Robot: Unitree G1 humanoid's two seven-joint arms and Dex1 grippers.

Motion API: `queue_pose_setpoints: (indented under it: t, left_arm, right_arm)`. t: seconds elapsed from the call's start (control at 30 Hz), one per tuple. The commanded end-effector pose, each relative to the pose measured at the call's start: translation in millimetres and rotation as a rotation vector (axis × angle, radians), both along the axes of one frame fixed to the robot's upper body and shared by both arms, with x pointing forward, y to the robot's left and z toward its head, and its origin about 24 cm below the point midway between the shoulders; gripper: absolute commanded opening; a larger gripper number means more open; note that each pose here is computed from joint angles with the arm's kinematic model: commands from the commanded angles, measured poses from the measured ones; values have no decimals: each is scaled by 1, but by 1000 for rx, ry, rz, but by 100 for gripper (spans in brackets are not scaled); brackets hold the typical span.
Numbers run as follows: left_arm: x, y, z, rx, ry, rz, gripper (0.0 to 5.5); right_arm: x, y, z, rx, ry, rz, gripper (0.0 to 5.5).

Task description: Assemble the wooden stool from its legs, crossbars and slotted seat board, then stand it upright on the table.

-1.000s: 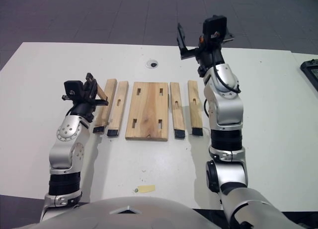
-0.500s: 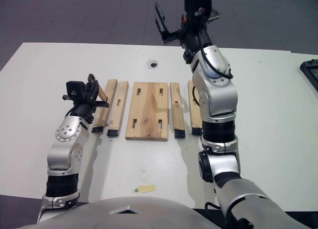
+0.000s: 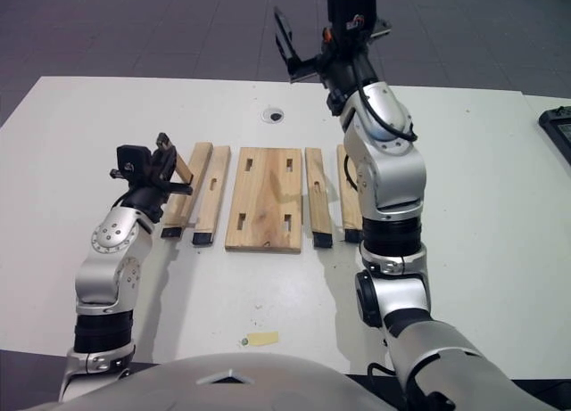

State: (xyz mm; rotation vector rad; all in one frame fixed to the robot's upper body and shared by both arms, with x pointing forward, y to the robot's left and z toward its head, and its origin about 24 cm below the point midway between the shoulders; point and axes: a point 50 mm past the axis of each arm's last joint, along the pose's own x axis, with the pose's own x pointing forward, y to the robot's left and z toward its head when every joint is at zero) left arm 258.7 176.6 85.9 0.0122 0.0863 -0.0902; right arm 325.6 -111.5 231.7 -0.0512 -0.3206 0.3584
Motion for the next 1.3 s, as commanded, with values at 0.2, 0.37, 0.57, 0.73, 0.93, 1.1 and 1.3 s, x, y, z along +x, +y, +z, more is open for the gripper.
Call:
queue_pose_setpoints:
  t: [0.2, 0.37, 0.57, 0.73, 0.93, 1.1, 1.3]
  left_arm:
    - [-16, 5, -51, -53, 293, 26, 102]
    - [-10, 7, -37, -85, 179, 47, 197]
    - [-8, 6, -22, -96, 66, 15, 298]
    - [-18, 12, 1, -64, -29, -99, 374]
    - [-27, 25, 47, -30, -156, -290, 474]
    - [-9, 33, 88, -80, -281, -284, 537]
    - [48, 41, 126, -196, -382, -89, 537]
  right_arm:
    - [2, 5, 7, -4, -9, 17, 540]
    - [3, 4, 6, -8, -10, 19, 540]
    - [3, 3, 6, -12, -12, 16, 540]
    - [2, -1, 4, -15, -7, 2, 540]
    - [2, -3, -2, -17, 6, -7, 540]
    - [3, -1, -3, -3, 11, -9, 540]
    - [4, 0, -8, 18, 29, -18, 540]
